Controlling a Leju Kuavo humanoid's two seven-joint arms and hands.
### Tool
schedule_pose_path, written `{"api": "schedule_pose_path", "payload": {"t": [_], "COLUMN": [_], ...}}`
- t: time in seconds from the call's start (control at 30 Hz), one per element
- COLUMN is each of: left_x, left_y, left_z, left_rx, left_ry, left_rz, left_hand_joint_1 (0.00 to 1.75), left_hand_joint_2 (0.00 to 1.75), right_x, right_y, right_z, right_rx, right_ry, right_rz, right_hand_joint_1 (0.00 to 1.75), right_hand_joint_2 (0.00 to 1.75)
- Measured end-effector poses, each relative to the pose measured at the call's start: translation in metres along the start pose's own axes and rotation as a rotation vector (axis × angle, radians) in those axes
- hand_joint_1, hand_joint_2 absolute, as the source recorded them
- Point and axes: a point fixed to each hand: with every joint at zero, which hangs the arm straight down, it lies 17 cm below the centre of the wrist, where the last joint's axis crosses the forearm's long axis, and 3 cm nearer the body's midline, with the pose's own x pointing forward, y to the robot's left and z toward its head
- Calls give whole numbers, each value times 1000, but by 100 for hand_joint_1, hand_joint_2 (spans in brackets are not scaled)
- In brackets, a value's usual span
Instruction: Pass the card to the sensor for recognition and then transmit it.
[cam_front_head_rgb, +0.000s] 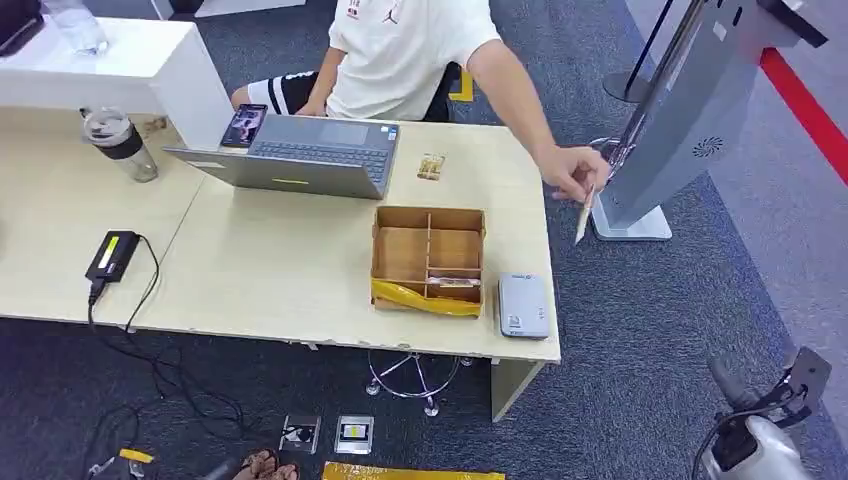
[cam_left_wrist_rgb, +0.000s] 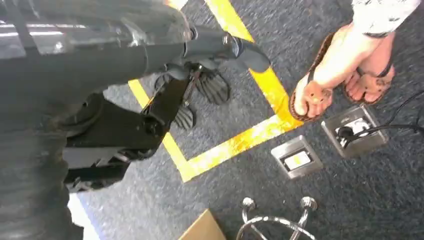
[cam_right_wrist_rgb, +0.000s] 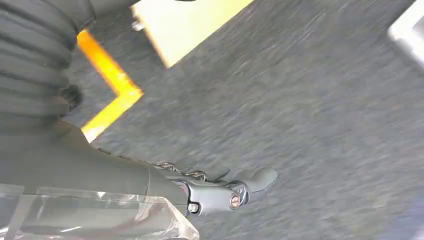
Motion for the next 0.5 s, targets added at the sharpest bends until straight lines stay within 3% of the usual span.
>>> {"api": "schedule_pose_path", "payload": {"t": [0.3,0.5], "left_x": [4,8], "left_y": [-8,-20], "left_z": [2,5], "left_rx": [-10,-28], "left_ry": [-74,-141], "left_rz": [-76,-163], "left_hand_joint_1": [0,0], "left_hand_joint_2": [175,175], "right_x": [142,261], "right_y": [25,31], "right_z": [13,54], "right_rx": [38,56], "right_ry": [-284,-551], "right_rz": [-102,-179], "right_hand_joint_1": [0,0], "right_hand_joint_2": [175,175]}}
